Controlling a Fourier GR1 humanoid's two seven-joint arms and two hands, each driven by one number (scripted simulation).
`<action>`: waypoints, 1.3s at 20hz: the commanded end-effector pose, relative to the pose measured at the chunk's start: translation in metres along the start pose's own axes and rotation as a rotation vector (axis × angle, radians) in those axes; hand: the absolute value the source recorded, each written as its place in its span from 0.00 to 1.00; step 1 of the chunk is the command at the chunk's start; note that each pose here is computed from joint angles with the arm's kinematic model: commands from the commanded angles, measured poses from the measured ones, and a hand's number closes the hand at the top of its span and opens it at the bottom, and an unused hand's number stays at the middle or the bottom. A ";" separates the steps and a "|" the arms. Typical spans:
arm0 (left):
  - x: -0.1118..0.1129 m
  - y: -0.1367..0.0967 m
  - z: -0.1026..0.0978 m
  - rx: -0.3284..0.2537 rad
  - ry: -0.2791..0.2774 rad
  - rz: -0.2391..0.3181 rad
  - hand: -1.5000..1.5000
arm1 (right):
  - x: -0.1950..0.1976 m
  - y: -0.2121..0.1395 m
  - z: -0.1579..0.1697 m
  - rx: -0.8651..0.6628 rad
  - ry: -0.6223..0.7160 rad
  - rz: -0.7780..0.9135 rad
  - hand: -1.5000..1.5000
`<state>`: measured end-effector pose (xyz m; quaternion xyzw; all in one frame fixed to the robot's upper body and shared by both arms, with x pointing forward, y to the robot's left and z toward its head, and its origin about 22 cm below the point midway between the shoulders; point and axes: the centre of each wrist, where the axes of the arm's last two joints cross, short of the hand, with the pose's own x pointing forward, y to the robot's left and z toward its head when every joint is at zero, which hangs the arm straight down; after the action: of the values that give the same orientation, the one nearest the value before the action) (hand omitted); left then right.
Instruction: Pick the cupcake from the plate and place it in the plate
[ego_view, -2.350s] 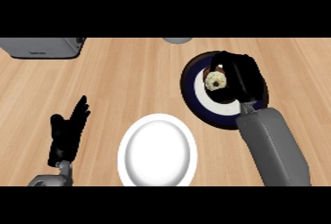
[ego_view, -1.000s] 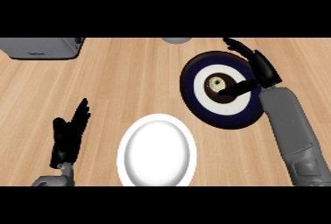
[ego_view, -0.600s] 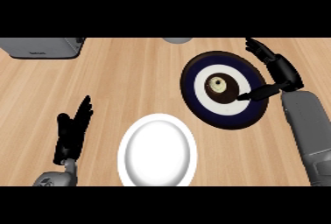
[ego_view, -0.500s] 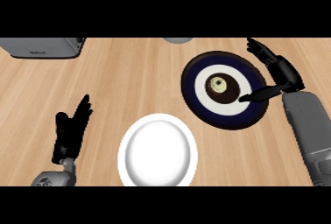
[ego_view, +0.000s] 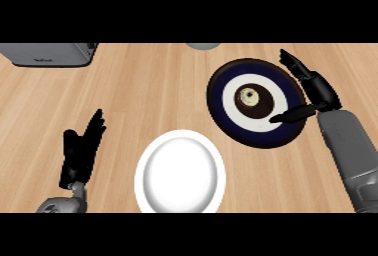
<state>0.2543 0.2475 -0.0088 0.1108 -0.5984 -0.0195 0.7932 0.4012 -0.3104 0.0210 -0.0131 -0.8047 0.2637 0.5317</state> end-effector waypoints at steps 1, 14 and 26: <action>0.003 0.006 -0.001 -0.013 -0.006 -0.006 0.50 | 0.002 -0.019 -0.006 -0.027 0.038 0.042 0.00; 0.008 0.004 -0.009 0.006 0.011 0.011 0.50 | -0.012 -0.012 0.008 -0.059 0.097 0.140 0.00; -0.017 -0.010 0.004 -0.020 -0.016 -0.014 0.50 | -0.013 -0.050 0.027 -0.194 0.132 0.188 0.00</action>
<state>0.2540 0.2443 -0.0098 0.1052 -0.6024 -0.0269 0.7907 0.3904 -0.3655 0.0133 -0.1365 -0.7822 0.2521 0.5531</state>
